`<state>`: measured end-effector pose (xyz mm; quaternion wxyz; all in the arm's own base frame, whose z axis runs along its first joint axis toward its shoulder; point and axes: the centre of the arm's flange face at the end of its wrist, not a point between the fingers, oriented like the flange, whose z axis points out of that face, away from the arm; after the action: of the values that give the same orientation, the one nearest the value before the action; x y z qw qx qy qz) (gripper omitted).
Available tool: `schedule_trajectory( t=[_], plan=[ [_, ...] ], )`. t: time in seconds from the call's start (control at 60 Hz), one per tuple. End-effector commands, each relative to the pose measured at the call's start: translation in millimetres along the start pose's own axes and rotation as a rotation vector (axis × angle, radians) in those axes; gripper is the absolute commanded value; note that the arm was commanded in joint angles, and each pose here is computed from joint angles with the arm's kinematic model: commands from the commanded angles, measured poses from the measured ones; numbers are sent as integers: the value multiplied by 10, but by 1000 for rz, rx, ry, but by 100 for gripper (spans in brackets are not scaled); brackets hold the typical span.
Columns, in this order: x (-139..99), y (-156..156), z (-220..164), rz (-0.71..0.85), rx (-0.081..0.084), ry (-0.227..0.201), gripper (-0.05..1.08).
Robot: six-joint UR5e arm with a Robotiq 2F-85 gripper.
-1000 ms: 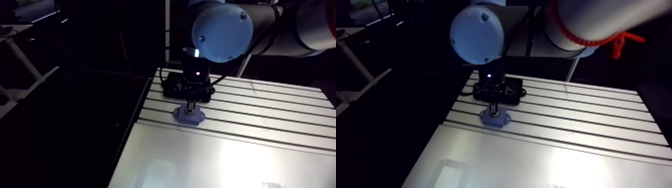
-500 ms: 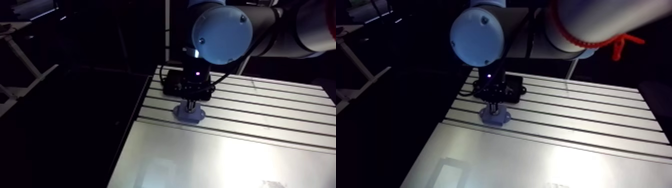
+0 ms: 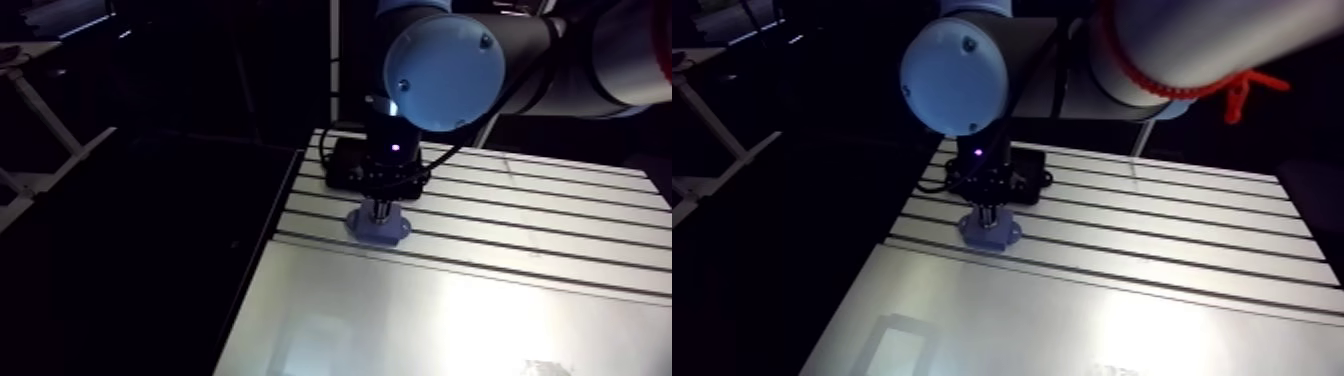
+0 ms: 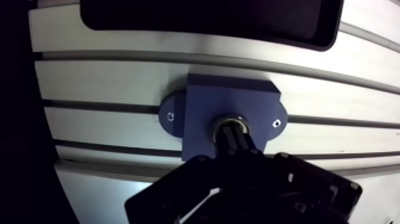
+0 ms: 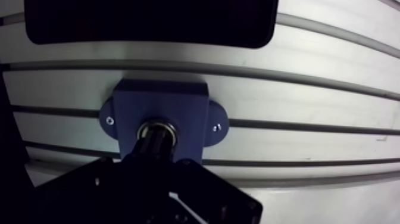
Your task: Pick up the bearing and press it into the housing until flush.
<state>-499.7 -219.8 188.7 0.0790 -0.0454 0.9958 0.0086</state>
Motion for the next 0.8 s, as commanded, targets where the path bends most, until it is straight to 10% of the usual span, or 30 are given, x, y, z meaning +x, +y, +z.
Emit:
schedule_trajectory(
  t=[0.017,0.8],
  plan=[
    [-2,0,0,0,0,0,108],
    [-16,-8,-48,-2,2,9,108]
  ],
)
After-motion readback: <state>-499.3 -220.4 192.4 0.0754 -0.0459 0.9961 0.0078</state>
